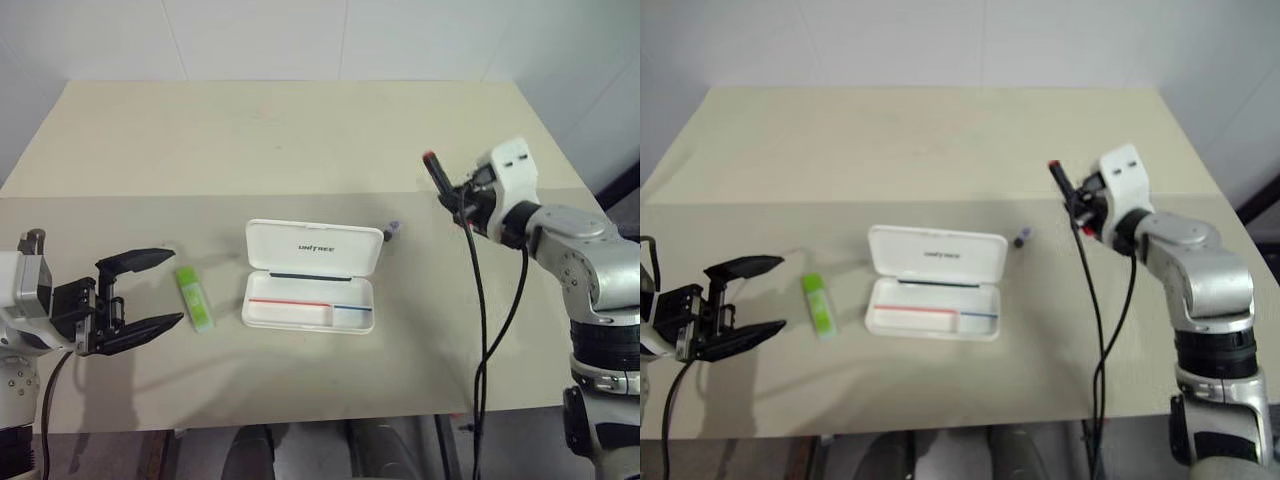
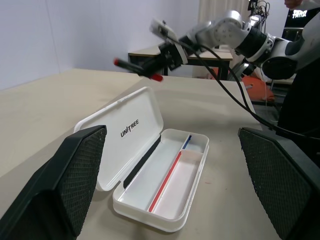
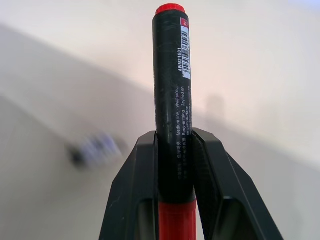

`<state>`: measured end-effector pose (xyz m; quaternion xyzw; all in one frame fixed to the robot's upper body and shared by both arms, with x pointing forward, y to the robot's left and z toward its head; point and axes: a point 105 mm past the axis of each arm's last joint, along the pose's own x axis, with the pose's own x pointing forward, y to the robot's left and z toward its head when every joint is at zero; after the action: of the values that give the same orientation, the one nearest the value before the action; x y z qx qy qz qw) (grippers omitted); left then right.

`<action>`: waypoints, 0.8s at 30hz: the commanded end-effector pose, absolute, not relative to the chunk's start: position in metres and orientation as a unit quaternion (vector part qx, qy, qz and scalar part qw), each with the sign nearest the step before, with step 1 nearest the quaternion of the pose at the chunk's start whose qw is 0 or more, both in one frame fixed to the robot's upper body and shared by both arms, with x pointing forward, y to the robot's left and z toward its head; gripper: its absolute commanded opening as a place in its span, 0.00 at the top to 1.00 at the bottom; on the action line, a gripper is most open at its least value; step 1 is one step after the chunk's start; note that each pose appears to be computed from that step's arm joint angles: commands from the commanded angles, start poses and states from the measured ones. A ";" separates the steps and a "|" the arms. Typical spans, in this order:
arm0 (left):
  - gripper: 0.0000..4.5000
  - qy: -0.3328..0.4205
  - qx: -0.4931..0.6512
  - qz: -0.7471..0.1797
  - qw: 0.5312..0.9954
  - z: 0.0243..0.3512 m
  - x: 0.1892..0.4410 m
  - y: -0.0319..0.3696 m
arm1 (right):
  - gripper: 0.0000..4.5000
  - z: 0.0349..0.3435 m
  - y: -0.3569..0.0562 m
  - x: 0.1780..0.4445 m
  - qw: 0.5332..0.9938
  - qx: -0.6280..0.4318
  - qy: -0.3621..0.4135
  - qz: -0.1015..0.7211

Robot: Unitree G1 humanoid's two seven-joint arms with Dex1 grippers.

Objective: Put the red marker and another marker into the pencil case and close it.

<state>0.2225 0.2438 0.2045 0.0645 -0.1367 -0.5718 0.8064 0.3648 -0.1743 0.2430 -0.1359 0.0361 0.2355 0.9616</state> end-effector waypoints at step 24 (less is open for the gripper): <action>0.00 -0.086 0.069 -0.626 0.772 0.190 0.218 0.258 | 0.87 0.223 -0.064 0.262 0.716 -0.268 0.170 0.622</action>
<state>0.2295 0.2563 0.1915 0.0481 -0.0939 -0.5910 0.7997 0.2654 -0.0680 0.2216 -0.2493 0.1869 0.6147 0.7246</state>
